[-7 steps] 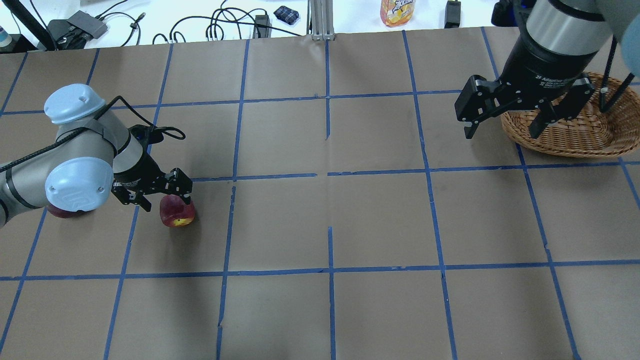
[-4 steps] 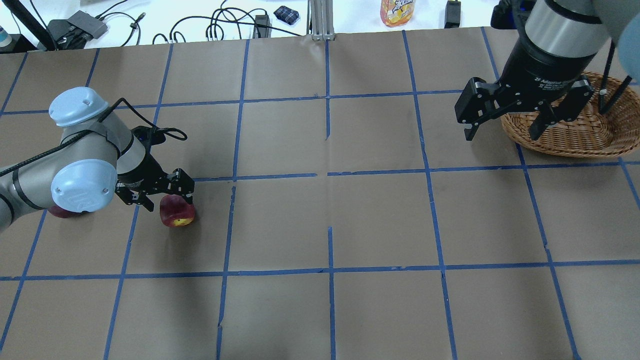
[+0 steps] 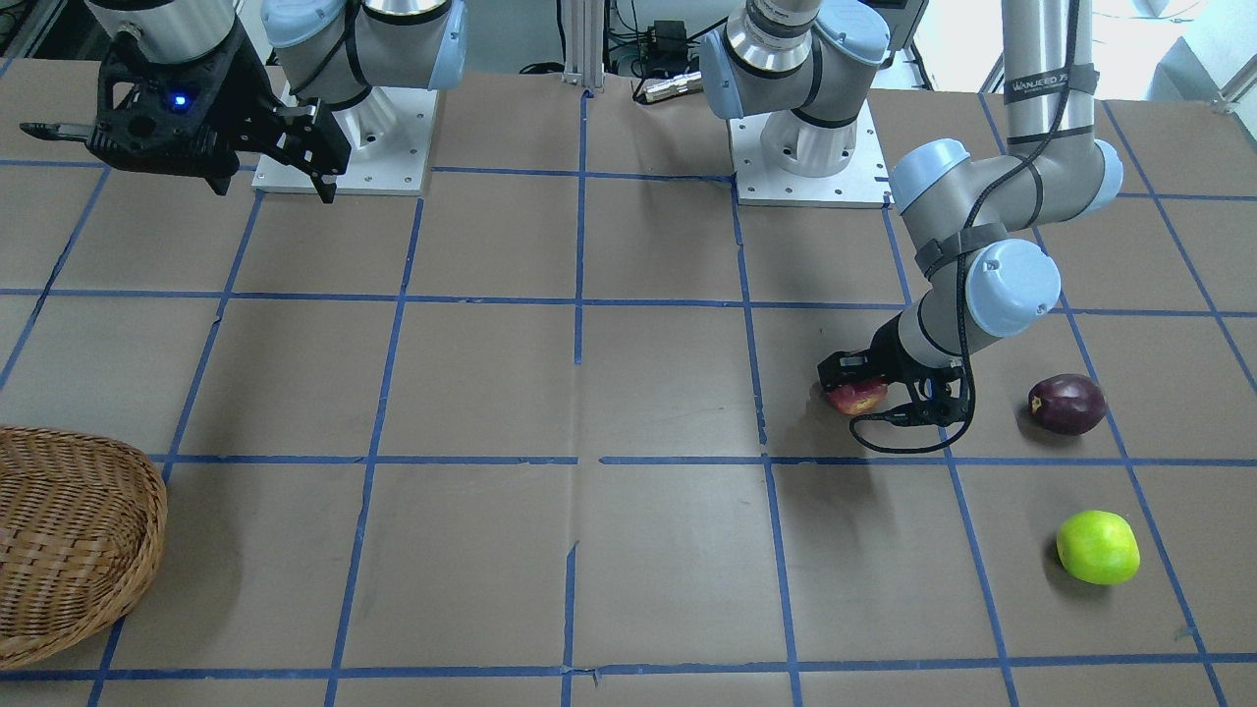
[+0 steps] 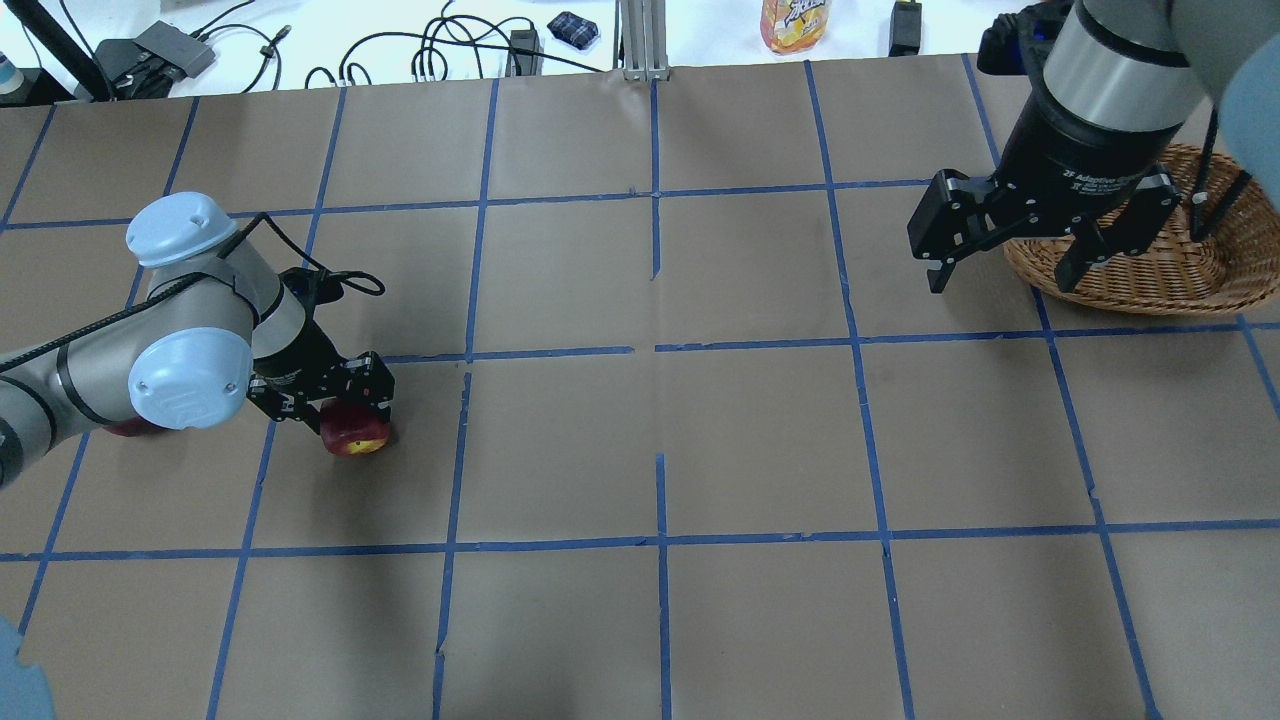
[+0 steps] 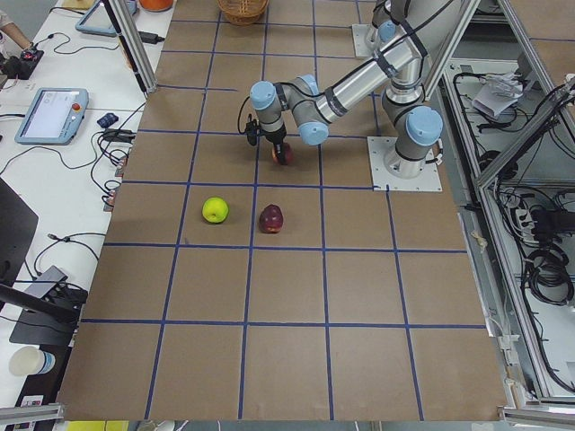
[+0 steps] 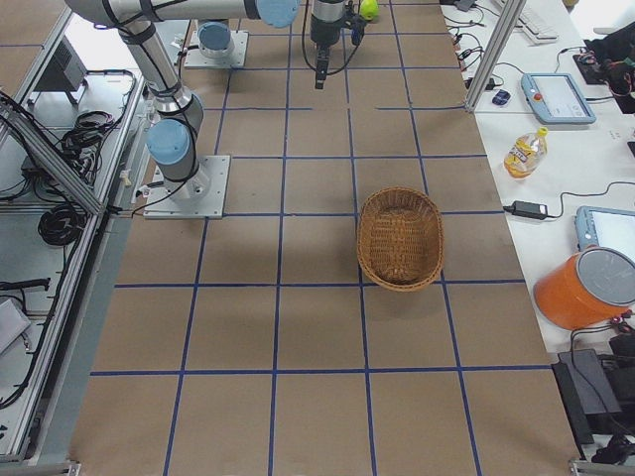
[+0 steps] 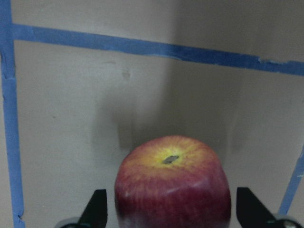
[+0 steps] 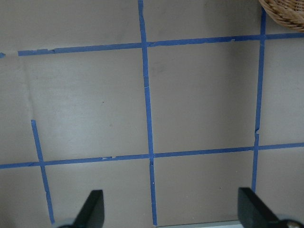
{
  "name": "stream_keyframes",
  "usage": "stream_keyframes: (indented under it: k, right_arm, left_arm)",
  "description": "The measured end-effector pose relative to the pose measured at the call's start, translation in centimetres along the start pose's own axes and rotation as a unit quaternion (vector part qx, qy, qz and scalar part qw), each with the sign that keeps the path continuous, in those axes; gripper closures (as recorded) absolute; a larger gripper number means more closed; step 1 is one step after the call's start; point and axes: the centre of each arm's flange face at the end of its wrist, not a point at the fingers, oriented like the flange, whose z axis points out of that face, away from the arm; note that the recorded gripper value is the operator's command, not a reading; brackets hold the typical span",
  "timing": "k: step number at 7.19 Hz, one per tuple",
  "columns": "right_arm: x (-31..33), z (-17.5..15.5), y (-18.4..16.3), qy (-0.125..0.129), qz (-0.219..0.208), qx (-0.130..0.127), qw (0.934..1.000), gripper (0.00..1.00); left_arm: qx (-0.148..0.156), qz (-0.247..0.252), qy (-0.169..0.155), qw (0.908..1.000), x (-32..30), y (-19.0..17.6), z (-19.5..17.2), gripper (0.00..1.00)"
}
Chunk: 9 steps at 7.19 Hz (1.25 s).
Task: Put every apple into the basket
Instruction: 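Lift the red apple and carry it toward the table center with the left gripper, then set the red apple down mid-table with the left gripper while the right approaches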
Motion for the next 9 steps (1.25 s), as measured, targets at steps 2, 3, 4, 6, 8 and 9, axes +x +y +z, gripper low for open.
stream_keyframes:
  k: [2, 3, 4, 6, 8, 9]
  right_arm:
    - [0.0, 0.2, 0.1, 0.000, 0.000, -0.002, 1.0000, 0.00]
    - [0.0, 0.1, 0.2, 0.000, 0.001, -0.001, 1.0000, 0.00]
    - [0.0, 0.0, 0.2, 0.000, 0.002, 0.001, 1.0000, 0.00]
    - [0.0, 0.0, 0.2, 0.000, 0.004, 0.002, 1.0000, 0.00]
    - [0.0, 0.0, 0.2, 0.000, 0.004, 0.002, 1.0000, 0.00]
    - [0.0, 0.0, 0.2, 0.000, 0.004, 0.002, 1.0000, 0.00]
  left_arm:
    - [0.018, 0.009, -0.010, 0.9997, 1.2, -1.1, -3.5, 0.74]
    - [0.020, 0.013, -0.005, 0.9997, 3.9, -1.7, -6.0, 0.74]
    - [0.025, 0.015, 0.001, 0.9996, 8.3, -1.9, -7.8, 0.74]
    - [0.042, 0.000, 0.050, 0.9979, 18.4, -1.6, -8.8, 0.74]
    - [0.060, -0.010, 0.090, 0.9941, 27.3, -1.2, -8.0, 0.74]
    - [0.060, -0.012, 0.091, 0.9940, 30.4, -1.2, -6.8, 0.74]
